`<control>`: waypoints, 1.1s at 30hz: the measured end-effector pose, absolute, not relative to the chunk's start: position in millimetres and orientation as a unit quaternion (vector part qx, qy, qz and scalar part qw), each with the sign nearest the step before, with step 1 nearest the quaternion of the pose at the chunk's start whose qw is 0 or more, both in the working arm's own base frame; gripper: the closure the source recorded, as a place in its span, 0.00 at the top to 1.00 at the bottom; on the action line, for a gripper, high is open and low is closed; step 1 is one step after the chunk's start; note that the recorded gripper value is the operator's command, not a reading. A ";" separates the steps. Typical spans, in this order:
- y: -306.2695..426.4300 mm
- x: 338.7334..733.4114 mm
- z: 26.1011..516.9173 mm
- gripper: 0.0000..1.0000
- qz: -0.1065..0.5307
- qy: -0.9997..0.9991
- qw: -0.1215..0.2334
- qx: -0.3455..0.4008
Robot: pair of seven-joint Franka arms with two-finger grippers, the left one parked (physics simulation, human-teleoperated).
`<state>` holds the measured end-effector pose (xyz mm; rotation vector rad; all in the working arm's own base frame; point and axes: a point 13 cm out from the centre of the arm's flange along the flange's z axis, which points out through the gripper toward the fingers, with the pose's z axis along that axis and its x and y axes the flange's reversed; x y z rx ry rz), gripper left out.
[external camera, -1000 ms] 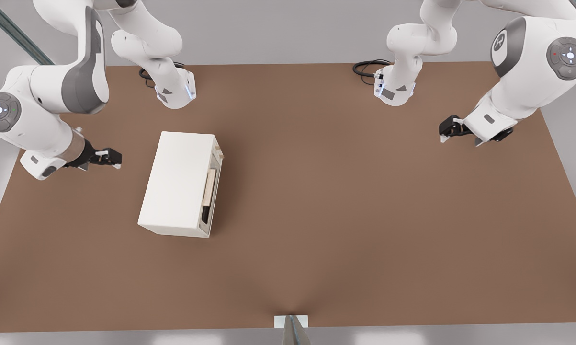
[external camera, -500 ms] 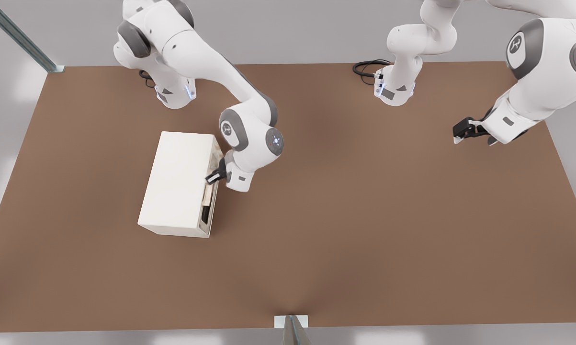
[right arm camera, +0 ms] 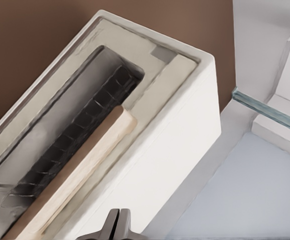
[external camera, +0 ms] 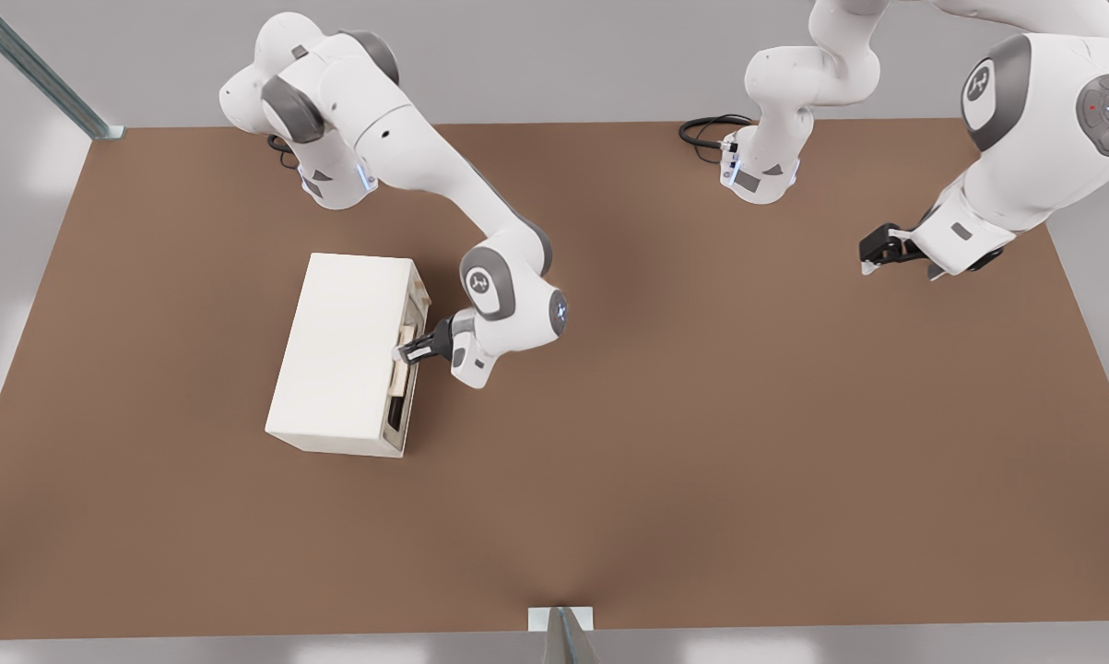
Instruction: Keep left arm still and open the oven door with right arm
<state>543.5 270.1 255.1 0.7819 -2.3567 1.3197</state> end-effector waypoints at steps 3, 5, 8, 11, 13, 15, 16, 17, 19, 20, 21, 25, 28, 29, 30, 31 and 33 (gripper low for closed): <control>271.6 538.7 247.4 0.21 0.470 -0.825 0.165 0.268; 271.5 536.9 243.2 0.21 0.473 -0.824 0.166 0.262; 272.7 534.1 235.7 0.21 0.479 -0.823 0.166 0.257; 274.7 531.7 231.7 0.21 0.482 -0.823 0.165 0.252; 274.5 530.9 227.5 0.21 0.485 -0.822 0.165 0.249; 273.5 530.4 222.7 0.21 0.487 -0.821 0.167 0.246; 272.7 530.4 221.2 0.21 0.488 -0.821 0.167 0.244; 272.2 530.4 219.5 0.21 0.489 -0.821 0.167 0.242; 271.6 530.0 217.3 0.21 0.490 -0.821 0.167 0.239; 271.0 529.9 216.4 0.21 0.491 -0.821 0.167 0.238; 270.7 529.9 216.3 0.21 0.491 -0.822 0.166 0.236; 271.7 528.4 214.9 0.21 0.491 -0.823 0.165 0.232; 270.7 528.2 213.8 0.21 0.491 -0.825 0.165 0.228; 270.5 528.3 213.7 0.21 0.491 -0.825 0.164 0.227; 270.7 528.3 214.1 0.21 0.490 -0.826 0.163 0.226; 271.3 528.1 214.4 0.21 0.490 -0.826 0.163 0.225; 273.0 527.7 214.6 0.21 0.490 -0.827 0.161 0.225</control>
